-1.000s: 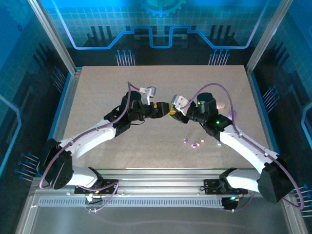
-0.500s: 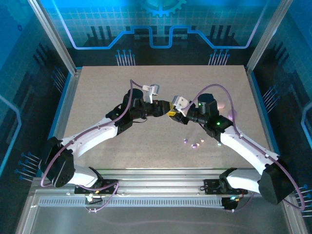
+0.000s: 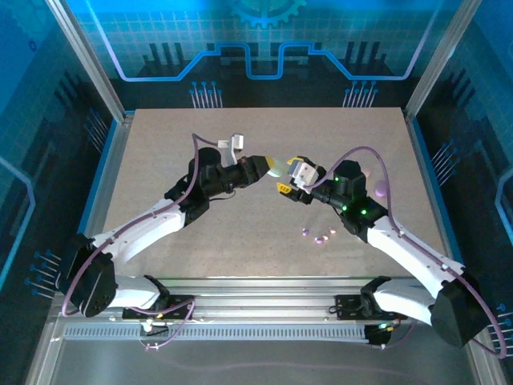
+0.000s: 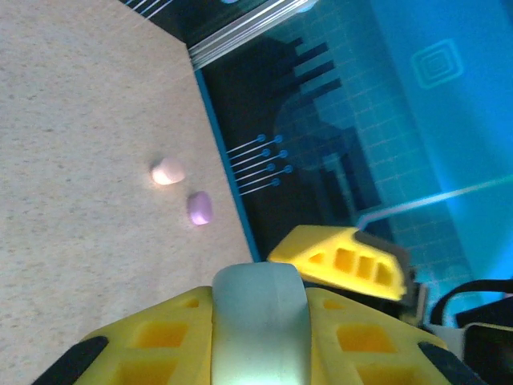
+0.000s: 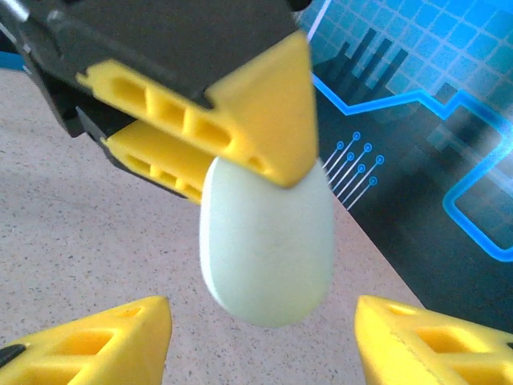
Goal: Insert wireless bluetooth earbuds into charging case
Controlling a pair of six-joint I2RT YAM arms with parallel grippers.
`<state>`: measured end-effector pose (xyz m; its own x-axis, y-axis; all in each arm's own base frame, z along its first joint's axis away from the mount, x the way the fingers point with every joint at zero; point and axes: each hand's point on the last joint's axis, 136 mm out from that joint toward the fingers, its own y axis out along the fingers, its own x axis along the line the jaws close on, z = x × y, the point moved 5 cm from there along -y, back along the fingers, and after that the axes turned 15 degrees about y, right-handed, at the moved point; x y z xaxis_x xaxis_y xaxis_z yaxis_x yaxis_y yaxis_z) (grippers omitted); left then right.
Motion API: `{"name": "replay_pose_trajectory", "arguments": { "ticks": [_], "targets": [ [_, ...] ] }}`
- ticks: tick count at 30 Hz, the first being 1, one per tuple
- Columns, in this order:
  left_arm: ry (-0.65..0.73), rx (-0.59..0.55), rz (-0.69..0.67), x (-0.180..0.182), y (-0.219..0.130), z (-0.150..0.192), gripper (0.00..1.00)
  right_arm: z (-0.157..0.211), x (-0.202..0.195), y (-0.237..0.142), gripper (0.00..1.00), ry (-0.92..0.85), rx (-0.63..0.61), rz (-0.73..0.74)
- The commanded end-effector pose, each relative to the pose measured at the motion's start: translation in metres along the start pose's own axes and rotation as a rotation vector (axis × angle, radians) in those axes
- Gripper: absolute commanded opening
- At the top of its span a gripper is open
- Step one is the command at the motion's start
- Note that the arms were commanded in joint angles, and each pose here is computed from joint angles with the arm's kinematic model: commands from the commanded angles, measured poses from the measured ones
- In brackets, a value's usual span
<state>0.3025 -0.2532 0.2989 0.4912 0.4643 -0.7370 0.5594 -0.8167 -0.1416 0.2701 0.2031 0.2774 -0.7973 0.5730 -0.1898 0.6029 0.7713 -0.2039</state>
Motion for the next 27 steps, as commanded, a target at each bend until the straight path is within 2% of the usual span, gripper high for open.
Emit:
{"name": "replay_pose_trajectory", "arguments": {
  "ticks": [1, 9, 12, 16, 20, 25, 27],
  "targets": [
    [-0.03, -0.026, 0.117, -0.021, -0.006, -0.009, 0.24, -0.014, -0.001, 0.002, 0.61, -0.002, -0.089, -0.056],
    [-0.02, -0.03, 0.125, -0.024, -0.012, -0.008, 0.24, -0.03, -0.01, -0.001, 0.52, 0.041, -0.154, -0.135],
    [-0.018, -0.032, 0.123, -0.025, -0.012, -0.008, 0.24, -0.034, -0.008, -0.002, 0.54, 0.051, -0.158, -0.172],
    [-0.016, -0.028, 0.123, -0.024, -0.012, -0.008, 0.25, -0.036, -0.013, 0.001, 0.54, 0.064, -0.164, -0.147],
    [-0.015, -0.029, 0.129, -0.025, -0.012, -0.008, 0.25, -0.035, -0.015, 0.004, 0.48, 0.07, -0.144, -0.152],
    [-0.006, -0.027, 0.135, -0.026, -0.013, -0.008, 0.25, -0.032, -0.014, 0.008, 0.48, 0.079, -0.124, -0.17],
    [-0.001, -0.028, 0.139, -0.027, -0.013, -0.009, 0.25, -0.034, -0.014, 0.007, 0.43, 0.084, -0.127, -0.173]
  ]
}}
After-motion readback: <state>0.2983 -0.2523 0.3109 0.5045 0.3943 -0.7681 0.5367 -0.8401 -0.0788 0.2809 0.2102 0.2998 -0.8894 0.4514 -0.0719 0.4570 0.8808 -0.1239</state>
